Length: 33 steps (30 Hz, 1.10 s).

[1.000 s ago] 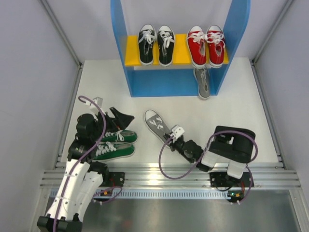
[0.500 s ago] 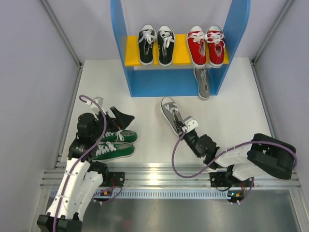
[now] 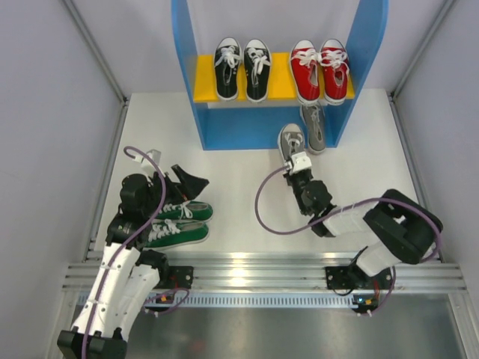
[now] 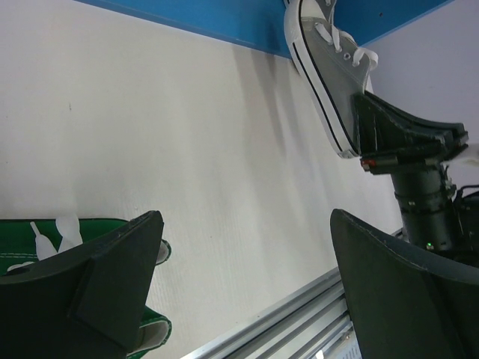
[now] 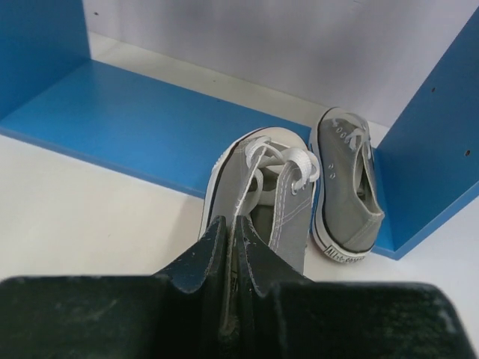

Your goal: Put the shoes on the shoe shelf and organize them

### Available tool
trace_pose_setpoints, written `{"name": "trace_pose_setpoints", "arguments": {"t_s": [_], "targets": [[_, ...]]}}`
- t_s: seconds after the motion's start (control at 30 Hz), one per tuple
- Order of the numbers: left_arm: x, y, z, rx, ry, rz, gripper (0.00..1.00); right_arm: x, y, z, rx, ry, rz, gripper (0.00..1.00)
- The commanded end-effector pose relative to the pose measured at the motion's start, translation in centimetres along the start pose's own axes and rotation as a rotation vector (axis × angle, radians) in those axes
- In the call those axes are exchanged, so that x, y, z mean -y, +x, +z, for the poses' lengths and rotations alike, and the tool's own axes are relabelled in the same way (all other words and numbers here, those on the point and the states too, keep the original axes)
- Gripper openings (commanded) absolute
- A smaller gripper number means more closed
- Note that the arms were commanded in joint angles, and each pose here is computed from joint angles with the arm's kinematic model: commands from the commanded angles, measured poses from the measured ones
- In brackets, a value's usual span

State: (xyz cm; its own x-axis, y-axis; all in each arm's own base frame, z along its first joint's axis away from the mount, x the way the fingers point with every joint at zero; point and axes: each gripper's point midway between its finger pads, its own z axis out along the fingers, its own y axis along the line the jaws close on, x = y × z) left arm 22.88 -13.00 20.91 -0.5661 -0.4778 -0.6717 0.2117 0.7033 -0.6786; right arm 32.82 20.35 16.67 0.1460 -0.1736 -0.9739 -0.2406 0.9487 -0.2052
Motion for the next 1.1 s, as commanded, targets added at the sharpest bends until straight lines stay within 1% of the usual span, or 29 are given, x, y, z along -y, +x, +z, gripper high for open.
{"name": "trace_pose_setpoints", "arguments": {"t_s": [0.0, 0.03, 0.1, 0.13, 0.23, 0.33, 0.37, 0.4, 0.53, 0.7, 1.07], "targets": [[1.6, -1.4, -0.3, 0.042, 0.055, 0.031, 0.99, 1.5, -6.5, 3.9, 0.232, 0.066, 0.122, 0.0], [1.7, -1.4, -0.3, 0.041, 0.06, 0.032, 0.99, 2.1, -7.1, 5.1, 0.254, 0.074, 0.135, 0.0], [1.7, -1.4, -0.4, 0.046, 0.06, 0.035, 0.99, 1.9, -6.2, 6.5, 0.24, 0.052, 0.128, 0.0], [1.9, -1.6, -0.5, 0.054, 0.064, 0.039, 0.99, 2.7, -5.9, 7.2, 0.238, 0.067, 0.125, 0.0], [1.9, -1.6, -0.6, 0.06, 0.067, 0.043, 0.99, 3.1, -5.9, 9.4, 0.253, 0.063, 0.118, 0.0], [1.9, -1.6, -0.7, 0.061, 0.067, 0.045, 0.99, 3.4, -4.7, 10.9, 0.229, 0.055, 0.109, 0.0], [2.0, -1.6, -0.7, 0.06, 0.068, 0.045, 0.99, 3.5, -5.1, 11.4, 0.244, 0.057, 0.117, 0.0], [1.9, -1.7, -0.7, 0.062, 0.066, 0.047, 0.99, 3.3, -4.4, 11.8, 0.232, 0.05, 0.112, 0.0], [1.8, -1.6, -0.6, 0.059, 0.062, 0.042, 0.99, 3.5, -4.3, 13.9, 0.247, 0.04, 0.106, 0.0], [1.7, -1.6, -0.5, 0.059, 0.058, 0.045, 0.99, 3.2, -2.9, 15.7, 0.228, 0.038, 0.098, 0.0], [1.5, -1.4, -0.3, 0.048, 0.052, 0.038, 0.99, 4.7, -2.1, 18.4, 0.214, 0.081, 0.091, 0.0]]}}
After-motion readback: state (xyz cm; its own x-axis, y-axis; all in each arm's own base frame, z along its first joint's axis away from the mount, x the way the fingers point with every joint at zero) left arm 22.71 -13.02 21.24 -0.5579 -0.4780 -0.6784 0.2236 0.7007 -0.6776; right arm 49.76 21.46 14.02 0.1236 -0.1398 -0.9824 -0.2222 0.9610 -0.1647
